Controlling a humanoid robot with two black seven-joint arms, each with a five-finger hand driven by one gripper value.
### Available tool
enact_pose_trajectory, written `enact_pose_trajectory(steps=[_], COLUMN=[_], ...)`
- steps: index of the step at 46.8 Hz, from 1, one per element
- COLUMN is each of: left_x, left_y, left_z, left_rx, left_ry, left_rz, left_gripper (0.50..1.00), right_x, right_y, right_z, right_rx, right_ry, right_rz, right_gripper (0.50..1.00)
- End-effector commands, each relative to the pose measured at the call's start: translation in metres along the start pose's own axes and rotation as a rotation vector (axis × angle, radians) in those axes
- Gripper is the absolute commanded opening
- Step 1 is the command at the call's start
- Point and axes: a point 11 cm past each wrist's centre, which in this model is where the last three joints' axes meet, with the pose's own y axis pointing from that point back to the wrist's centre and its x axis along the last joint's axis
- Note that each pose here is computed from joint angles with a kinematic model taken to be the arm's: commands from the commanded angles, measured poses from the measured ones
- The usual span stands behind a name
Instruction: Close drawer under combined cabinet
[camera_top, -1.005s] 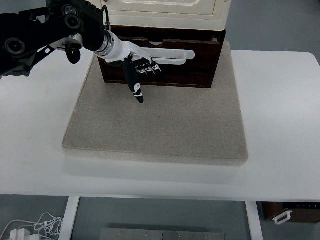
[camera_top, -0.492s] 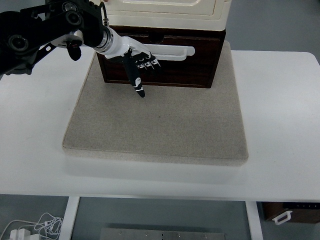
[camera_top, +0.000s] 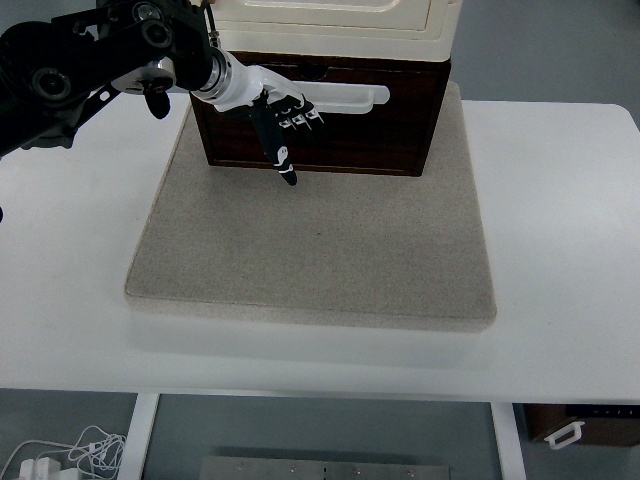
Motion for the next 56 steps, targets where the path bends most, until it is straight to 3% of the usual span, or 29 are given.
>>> enact_pose_trajectory(steps=[1,10,24,43,56], left_x=[0.0,0.0,0.008,0.041,0.082], left_y=[0.0,0.001,0.02,0.078,0.146], left_z=[-0.001,0.003,0.03,0.084,0.111], left_rx=[0.0,-0.018,-0.145,-0.516,-0.861], left_ry=[0.003,0.007,0.026,0.203,0.295], left_rz=[0.001,-0.005,-0.026,0.004,0.11], left_gripper=[0.975,0.981,0.992,0.994,0.996], right_x=[0.0,0.0,0.0,0.0,0.0], right_y=[0.0,0.0,0.0,0.0,0.0], right_z=[0.0,0.0,0.0,0.0,0.0], right_rx=[0.0,0.0,0.0,0.0,0.0], right_ry=[0.0,0.0,0.0,0.0,0.0], right_rz=[0.0,0.0,0.0,0.0,0.0], right_gripper=[0.952,0.952,0.952,0.952,0.952])
